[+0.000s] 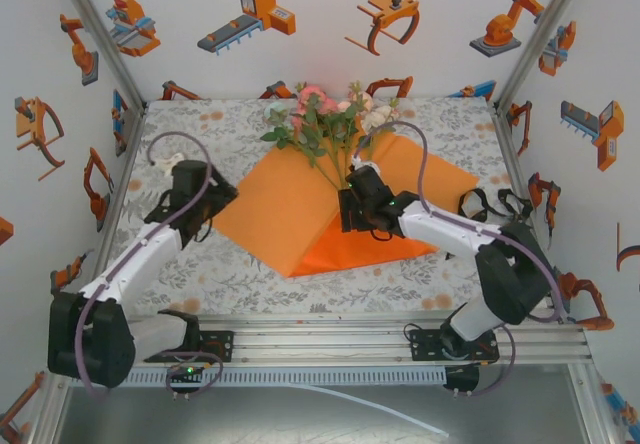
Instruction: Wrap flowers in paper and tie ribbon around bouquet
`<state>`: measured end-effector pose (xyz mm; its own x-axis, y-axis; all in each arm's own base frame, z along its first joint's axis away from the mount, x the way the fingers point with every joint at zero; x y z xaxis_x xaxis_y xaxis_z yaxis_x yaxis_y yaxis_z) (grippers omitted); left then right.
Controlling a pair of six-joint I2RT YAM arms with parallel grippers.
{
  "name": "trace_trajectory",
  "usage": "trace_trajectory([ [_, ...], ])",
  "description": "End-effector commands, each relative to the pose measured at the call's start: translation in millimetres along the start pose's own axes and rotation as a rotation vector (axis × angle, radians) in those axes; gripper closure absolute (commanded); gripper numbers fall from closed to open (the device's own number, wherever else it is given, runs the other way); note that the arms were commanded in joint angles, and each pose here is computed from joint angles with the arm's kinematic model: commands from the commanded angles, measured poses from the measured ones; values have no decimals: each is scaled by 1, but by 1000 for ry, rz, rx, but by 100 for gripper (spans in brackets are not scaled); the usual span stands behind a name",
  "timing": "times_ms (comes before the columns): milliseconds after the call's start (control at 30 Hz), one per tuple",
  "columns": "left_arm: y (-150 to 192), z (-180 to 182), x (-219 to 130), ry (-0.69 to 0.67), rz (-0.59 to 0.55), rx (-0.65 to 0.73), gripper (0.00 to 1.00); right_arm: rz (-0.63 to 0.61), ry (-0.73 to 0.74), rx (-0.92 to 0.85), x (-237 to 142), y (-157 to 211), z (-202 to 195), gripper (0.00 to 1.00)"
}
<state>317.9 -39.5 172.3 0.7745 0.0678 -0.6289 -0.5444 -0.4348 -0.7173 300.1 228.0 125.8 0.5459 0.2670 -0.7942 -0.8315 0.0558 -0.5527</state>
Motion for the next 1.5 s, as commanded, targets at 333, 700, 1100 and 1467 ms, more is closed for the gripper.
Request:
trace_trajectory([
  [333, 21, 59, 68, -150, 200, 36, 58, -15, -16, -73, 17, -12, 12, 42],
  [700, 35, 53, 87, -101, 261, 14, 66, 5, -22, -71, 15, -7, 12, 43],
  [1100, 33, 26, 73, 48, 227, -99, 92, -2, -16, -57, 11, -9, 10, 43],
  [1467, -14, -65, 1, 311, 185, -144, 100, 5, -23, 3, 9, -13, 15, 43],
])
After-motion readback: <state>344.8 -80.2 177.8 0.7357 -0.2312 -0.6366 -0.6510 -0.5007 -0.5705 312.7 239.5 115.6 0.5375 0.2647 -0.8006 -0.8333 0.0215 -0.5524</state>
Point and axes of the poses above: each hand's point on the last joint's axis, 136 mm out from that joint toward the fingers, its own x axis out along the fingers, its own z axis along the line the jaws close on, y = z × x, the point moved 4 cm from there along -x, back along the fingers, and after that the axes turned 11 degrees about x, right-handed, at the moved point
